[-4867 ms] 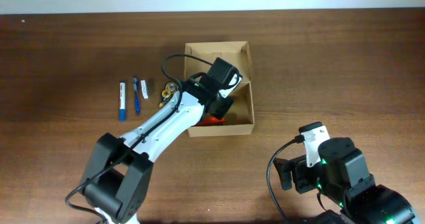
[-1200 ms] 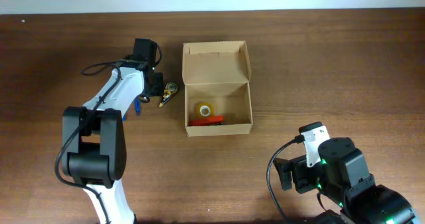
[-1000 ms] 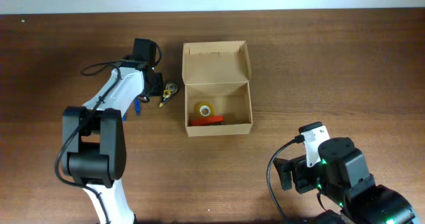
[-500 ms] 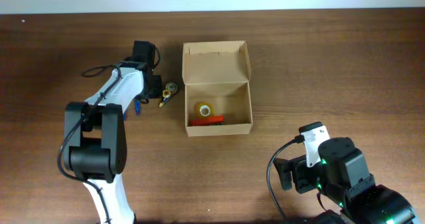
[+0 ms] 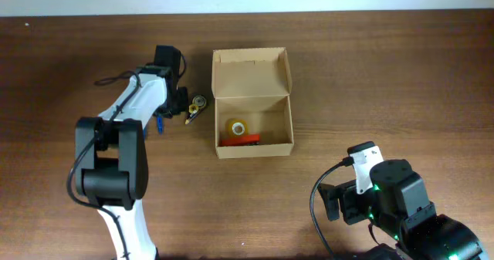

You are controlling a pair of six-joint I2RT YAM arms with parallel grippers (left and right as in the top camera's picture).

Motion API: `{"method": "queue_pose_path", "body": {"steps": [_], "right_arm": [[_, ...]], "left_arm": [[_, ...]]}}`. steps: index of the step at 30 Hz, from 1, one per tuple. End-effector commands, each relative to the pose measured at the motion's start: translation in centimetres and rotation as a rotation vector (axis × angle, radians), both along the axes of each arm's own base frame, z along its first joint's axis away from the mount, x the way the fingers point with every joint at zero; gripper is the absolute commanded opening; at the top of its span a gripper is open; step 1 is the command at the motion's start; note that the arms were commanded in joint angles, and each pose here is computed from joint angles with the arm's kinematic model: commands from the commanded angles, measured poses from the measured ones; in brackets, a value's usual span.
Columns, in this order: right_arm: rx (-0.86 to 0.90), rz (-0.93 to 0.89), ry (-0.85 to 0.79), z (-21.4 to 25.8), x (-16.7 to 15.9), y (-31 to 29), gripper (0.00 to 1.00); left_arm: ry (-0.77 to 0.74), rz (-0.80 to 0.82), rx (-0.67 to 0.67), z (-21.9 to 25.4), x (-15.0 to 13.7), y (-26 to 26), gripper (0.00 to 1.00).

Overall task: Pack container
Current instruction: 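Lower the left gripper and grasp the small white box, then carry the white box with the left gripper over the cardboard box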

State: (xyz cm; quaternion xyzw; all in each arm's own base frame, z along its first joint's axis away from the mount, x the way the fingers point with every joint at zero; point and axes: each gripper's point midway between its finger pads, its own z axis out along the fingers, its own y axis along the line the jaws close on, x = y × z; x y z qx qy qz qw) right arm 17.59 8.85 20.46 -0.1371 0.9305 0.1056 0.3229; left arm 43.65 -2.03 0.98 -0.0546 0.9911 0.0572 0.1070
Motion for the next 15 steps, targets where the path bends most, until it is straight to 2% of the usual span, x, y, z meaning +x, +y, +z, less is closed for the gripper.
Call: {"method": "queue_pose_path", "body": {"steps": [1, 8, 11, 15], "right_arm": [[0.001, 0.013, 0.001, -0.1, -0.1, 0.2, 0.99], [0.001, 0.013, 0.000, -0.1, -0.1, 0.2, 0.99], [0.001, 0.013, 0.001, -0.1, -0.1, 0.2, 0.99], [0.001, 0.013, 0.000, -0.1, -0.1, 0.2, 0.99]], "left_arm": [[-0.035, 0.004, -0.003, 2.0, 1.8, 0.1, 0.02], [-0.121, -0.082, -0.004, 9.9, 3.6, -2.3, 0.02], [-0.213, -0.236, -0.025, 14.3, 4.0, -5.5, 0.02], [-0.317, -0.473, -0.072, 19.4, 2.5, -10.5, 0.02]]}}
